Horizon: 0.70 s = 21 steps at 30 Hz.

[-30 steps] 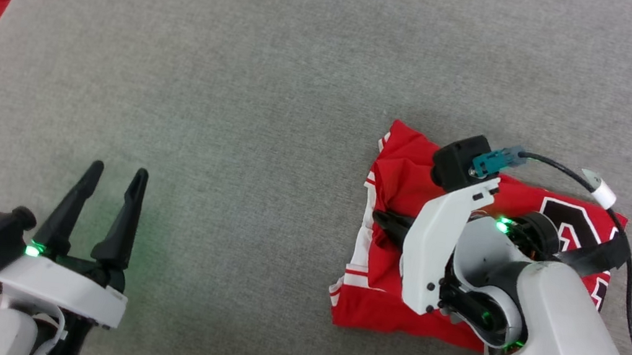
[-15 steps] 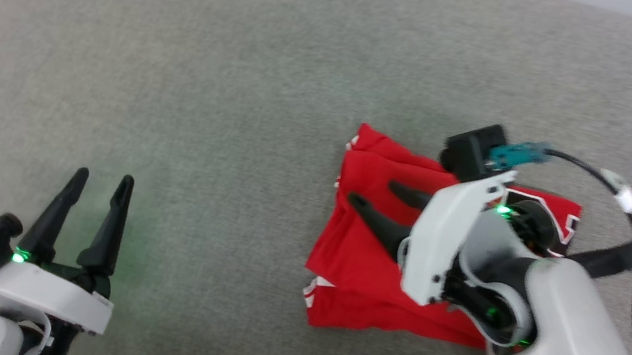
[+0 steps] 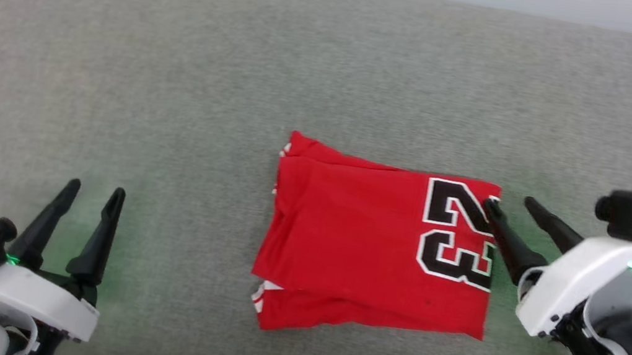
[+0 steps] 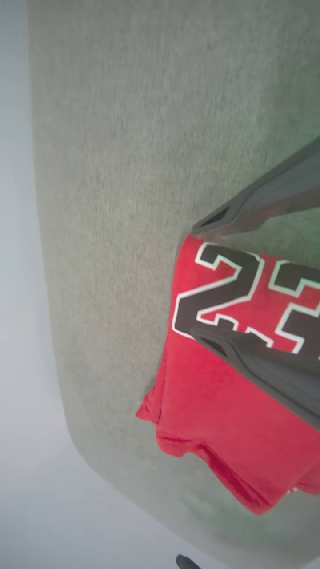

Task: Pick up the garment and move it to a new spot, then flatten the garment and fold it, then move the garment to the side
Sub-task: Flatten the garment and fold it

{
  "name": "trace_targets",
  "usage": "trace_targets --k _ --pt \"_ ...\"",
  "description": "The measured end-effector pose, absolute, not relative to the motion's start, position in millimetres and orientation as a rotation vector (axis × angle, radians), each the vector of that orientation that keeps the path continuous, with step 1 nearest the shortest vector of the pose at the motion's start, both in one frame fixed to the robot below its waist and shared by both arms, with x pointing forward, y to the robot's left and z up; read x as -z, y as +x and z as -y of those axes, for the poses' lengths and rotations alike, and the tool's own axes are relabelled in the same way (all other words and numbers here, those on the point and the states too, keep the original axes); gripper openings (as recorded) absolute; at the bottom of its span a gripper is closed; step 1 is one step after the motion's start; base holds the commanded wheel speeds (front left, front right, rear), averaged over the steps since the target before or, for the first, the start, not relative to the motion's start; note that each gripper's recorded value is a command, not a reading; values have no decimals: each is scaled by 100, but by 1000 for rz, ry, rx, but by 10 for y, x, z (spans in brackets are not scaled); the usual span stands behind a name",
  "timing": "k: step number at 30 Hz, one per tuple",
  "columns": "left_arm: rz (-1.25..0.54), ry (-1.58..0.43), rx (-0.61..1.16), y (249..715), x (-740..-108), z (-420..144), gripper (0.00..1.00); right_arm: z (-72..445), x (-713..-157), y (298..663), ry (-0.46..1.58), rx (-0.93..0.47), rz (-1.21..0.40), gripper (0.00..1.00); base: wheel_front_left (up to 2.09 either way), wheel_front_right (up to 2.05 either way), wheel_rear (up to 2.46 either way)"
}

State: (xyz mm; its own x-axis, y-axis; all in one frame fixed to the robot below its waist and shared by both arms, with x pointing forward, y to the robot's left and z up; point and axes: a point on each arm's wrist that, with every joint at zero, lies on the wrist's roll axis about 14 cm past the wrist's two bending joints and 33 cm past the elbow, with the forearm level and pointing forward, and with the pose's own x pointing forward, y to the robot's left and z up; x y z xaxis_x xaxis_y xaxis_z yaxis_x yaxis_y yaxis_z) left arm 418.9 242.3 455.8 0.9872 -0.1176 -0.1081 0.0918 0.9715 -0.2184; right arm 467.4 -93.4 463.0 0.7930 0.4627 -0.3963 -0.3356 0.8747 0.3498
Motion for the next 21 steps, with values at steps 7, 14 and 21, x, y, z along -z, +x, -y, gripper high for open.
trace_targets --k 7,14,21 --pt "-120 -206 151 4290 -4580 -2324 100 1313 -4662 4613 253 -311 -351 100 0 0 0" --pt "-88 -185 148 4198 -4703 -2340 100 1531 -4872 4499 252 -230 -177 100 0 0 0" --pt "-46 -165 134 4013 -4836 -2344 100 1669 -4920 4253 213 -191 -116 100 0 0 0"
